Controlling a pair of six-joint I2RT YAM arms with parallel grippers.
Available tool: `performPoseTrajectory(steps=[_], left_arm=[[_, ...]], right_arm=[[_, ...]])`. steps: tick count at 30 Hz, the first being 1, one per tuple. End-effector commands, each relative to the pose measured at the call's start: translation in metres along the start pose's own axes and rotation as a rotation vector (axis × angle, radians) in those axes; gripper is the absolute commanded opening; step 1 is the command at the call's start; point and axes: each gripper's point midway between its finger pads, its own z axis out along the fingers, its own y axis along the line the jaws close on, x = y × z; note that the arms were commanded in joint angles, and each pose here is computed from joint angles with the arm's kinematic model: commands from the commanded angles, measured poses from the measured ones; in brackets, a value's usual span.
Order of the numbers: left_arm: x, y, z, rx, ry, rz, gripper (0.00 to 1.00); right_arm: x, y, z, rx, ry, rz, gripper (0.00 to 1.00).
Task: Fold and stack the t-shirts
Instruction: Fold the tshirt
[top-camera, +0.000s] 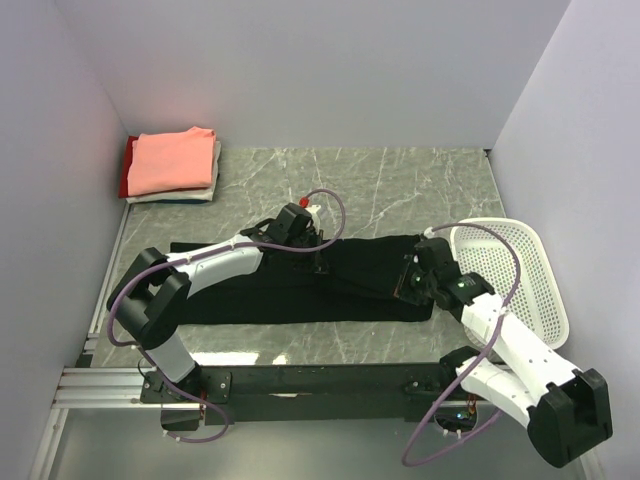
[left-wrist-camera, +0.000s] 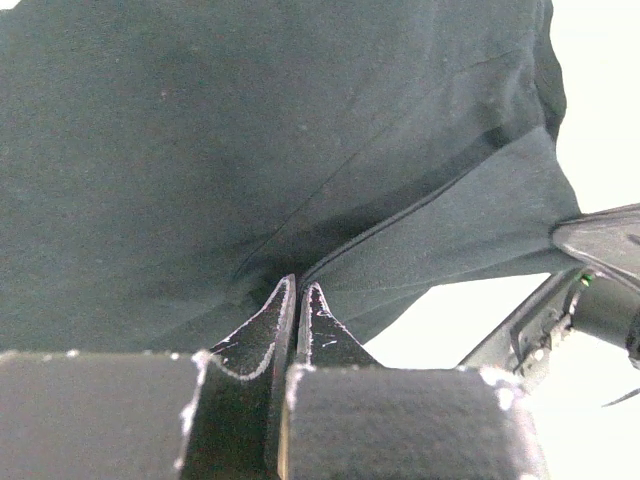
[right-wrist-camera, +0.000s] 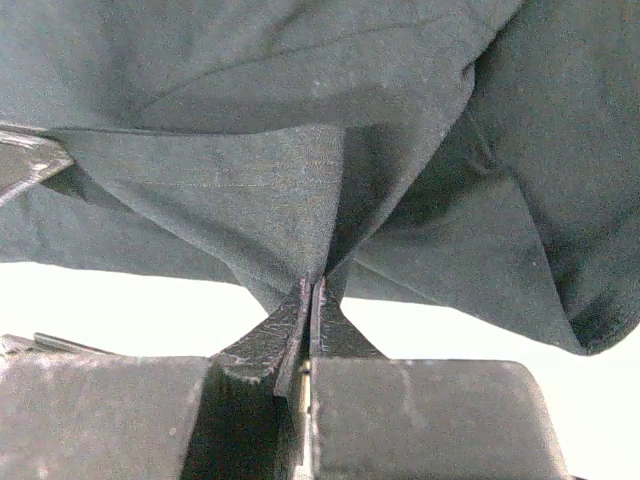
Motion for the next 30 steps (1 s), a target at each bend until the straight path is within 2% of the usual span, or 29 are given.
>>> performPoseTrajectory(steps=[1,3,4,5,7,8,9,12,14,23,27,30], left_arm=[[-0.012,-0.014,-0.006,0.062,-0.018,0.026,0.01],[-0.007,-0.013,-0.003,0.069,-0.004,0.016,0.02],[-0.005,-0.012,-0.001,0.072,0.001,0.014,0.03],[-0.003,-0.012,-0.001,0.073,0.006,0.008,0.04],[0.001,-0.010,0.000,0.068,0.016,0.004,0.14],[0.002,-0.009,0.000,0.066,0.019,0.004,0.19],[0.003,-0.007,-0.001,0.059,0.021,0.002,0.31],[0.001,-0.003,-0.006,0.029,0.004,0.002,0.41],[-0.002,0.001,-0.008,0.003,-0.014,-0.003,0.43],[-0.025,0.006,-0.029,-0.089,-0.099,0.005,0.27],[-0.025,-0.009,-0.026,-0.013,-0.086,0.014,0.09],[-0.012,-0.018,-0.014,0.037,-0.046,0.020,0.03]], right_arm=[[0.019,-0.017,0.001,0.051,0.039,0.019,0.00],[0.028,-0.025,0.006,0.068,0.056,0.026,0.10],[0.028,-0.023,0.008,0.057,0.052,0.030,0.22],[0.029,-0.023,0.010,0.051,0.059,0.032,0.27],[0.029,-0.022,0.012,0.051,0.058,0.043,0.39],[0.028,-0.022,0.012,0.050,0.052,0.045,0.42],[0.025,-0.021,0.011,0.048,0.044,0.043,0.45],[0.014,-0.018,0.007,0.060,0.006,0.038,0.46],[0.009,-0.016,0.007,0.063,-0.003,0.031,0.46],[-0.017,0.012,0.005,0.001,-0.052,0.016,0.41],[-0.013,0.017,0.017,0.001,-0.025,0.004,0.38],[0.005,0.005,0.032,0.022,0.028,0.022,0.36]])
